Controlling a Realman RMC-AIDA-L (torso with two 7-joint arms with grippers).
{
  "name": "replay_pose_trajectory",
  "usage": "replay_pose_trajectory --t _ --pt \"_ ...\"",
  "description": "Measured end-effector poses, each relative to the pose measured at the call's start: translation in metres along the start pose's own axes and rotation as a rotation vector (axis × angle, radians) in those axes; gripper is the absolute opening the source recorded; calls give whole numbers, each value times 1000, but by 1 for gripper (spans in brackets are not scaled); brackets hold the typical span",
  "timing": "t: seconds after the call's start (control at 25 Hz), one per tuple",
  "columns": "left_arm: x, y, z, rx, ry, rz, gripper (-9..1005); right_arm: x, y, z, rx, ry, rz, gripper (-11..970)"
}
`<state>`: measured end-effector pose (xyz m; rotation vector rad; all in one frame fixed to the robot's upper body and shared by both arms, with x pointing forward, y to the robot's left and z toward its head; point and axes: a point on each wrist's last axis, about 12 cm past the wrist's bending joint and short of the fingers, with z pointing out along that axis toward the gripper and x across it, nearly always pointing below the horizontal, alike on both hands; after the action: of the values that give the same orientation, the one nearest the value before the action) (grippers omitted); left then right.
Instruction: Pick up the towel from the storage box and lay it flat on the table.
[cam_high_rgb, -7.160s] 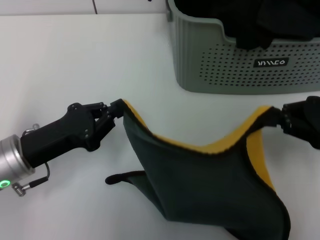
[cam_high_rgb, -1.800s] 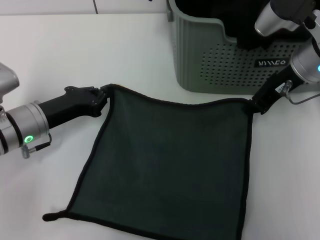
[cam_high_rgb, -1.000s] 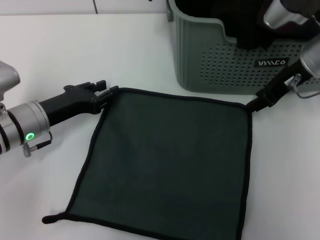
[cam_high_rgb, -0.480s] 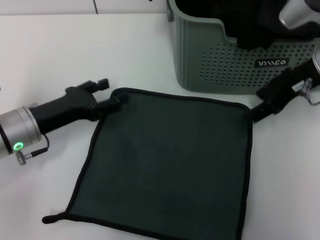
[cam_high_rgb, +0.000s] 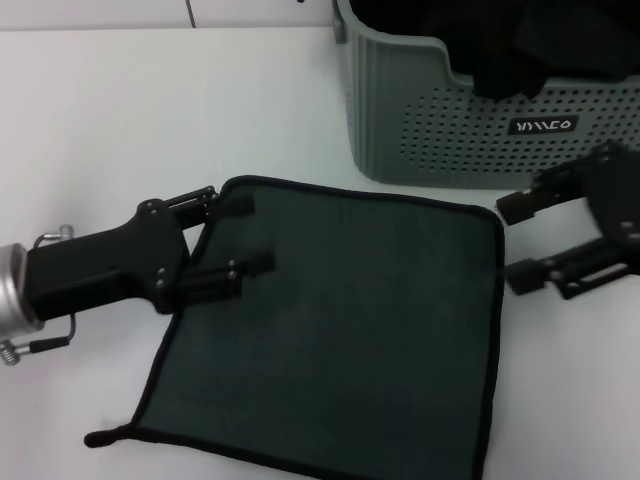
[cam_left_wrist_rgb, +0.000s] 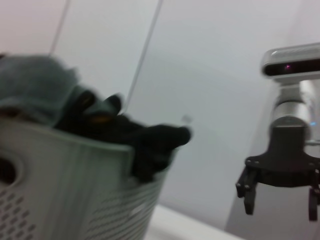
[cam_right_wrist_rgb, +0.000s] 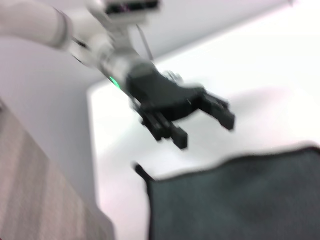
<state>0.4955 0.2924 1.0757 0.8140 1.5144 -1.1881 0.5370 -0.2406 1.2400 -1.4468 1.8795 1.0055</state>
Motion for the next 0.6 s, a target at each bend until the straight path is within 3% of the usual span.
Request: replay_pose_trajectory --t 0.24,0.6 --pt "-3 -13 -2 94 -51 43 787 18 21 -22 -69 -143 -155 760" --pt "1 -25 23 237 -105 83 786 33 39 -27 -109 -274 -320 758"
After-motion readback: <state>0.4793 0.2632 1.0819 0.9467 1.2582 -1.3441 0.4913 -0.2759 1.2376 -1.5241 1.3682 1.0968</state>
